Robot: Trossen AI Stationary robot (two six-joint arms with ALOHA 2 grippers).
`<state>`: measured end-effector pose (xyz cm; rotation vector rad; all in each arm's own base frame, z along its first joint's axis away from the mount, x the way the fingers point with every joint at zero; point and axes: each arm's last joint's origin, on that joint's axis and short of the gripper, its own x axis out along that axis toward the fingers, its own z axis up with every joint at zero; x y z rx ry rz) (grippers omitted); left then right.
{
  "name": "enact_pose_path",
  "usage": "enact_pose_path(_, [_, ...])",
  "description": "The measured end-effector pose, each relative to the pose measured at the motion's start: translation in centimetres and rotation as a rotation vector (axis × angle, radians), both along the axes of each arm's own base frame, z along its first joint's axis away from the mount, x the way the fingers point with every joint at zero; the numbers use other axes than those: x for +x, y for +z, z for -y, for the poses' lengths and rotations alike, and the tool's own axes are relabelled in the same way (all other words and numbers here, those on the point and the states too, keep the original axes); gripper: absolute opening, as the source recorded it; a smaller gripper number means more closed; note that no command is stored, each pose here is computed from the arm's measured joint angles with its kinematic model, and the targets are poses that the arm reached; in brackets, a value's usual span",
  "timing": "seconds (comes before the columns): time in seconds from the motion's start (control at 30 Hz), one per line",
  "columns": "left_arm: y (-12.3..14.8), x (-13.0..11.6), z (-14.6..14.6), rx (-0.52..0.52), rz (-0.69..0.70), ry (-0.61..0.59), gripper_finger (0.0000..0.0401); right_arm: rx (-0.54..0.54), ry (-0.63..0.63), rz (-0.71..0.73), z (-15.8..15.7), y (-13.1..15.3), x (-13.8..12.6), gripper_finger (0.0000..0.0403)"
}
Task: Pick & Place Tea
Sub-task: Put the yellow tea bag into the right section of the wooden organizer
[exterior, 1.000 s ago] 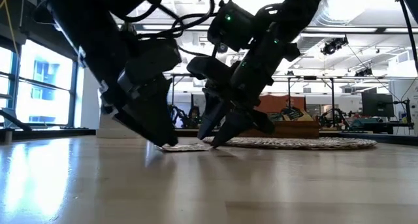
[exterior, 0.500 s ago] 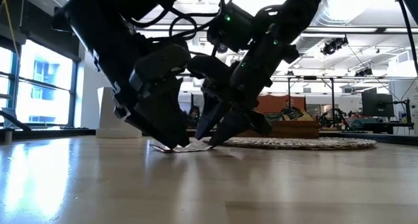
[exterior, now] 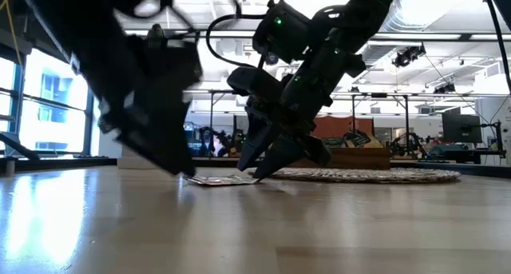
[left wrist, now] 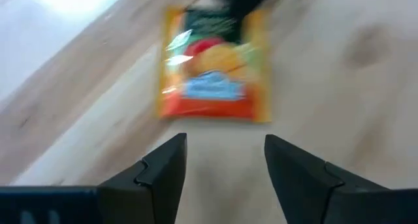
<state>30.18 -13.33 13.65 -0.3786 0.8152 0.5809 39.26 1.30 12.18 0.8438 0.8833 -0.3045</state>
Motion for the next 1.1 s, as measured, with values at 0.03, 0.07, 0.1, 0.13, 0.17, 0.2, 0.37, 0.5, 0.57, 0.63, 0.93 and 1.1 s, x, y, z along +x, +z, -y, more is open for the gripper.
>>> enact_pose_path(0.03, [-0.4,0.0,-0.3,0.009,-0.020,0.007,0.0202,0.002,-0.002,0.000,0.0,0.0,0.0,0.0144])
enact_pose_path(0.07, [-0.6,0.3,-0.4,-0.004,-0.021,0.011,0.0202,0.003,-0.005,-0.001,0.0,0.0,0.0,0.0144])
enact_pose_path(0.1, [-0.8,0.6,-0.7,-0.019,-0.022,0.017,0.0202,0.003,-0.005,-0.001,-0.1,0.0,0.0,0.0144])
enact_pose_path(0.13, [-1.0,0.7,-0.9,-0.027,-0.035,0.022,0.0202,0.003,-0.005,0.000,-0.1,0.0,0.0,0.0144])
enact_pose_path(0.17, [-1.2,0.9,-1.1,-0.034,-0.039,0.022,0.0202,0.002,-0.005,0.001,-0.1,0.0,0.0,0.0144])
enact_pose_path(0.2, [-1.5,1.1,-1.2,-0.030,-0.041,0.017,0.0202,0.003,-0.005,0.001,-0.1,0.0,0.0,0.0144])
enact_pose_path(0.37, [-1.6,2.0,-1.6,-0.018,-0.013,-0.023,0.0202,0.004,-0.004,0.017,-0.1,0.1,0.1,0.0144])
enact_pose_path(0.5, [-1.6,2.3,-2.2,-0.016,-0.011,-0.024,0.0202,0.005,0.004,0.023,-0.1,0.1,0.2,0.0144])
enact_pose_path(0.57, [-1.5,2.5,-2.5,-0.018,-0.012,-0.026,0.0202,-0.001,0.013,0.024,-0.1,0.1,0.2,0.0144])
enact_pose_path(0.63, [-1.5,2.5,-2.6,-0.023,-0.014,-0.029,0.0202,-0.008,0.022,0.024,-0.1,0.1,0.2,0.0144])
enact_pose_path(0.93, [-1.6,2.5,-2.6,-0.033,-0.016,-0.033,0.0202,-0.121,0.026,-0.036,-0.3,-0.2,-0.3,0.0096])
enact_pose_path(1.1, [-1.6,2.5,-2.5,-0.033,-0.017,-0.037,0.0202,-0.157,0.053,-0.041,-0.5,-0.3,-0.4,0.0044])
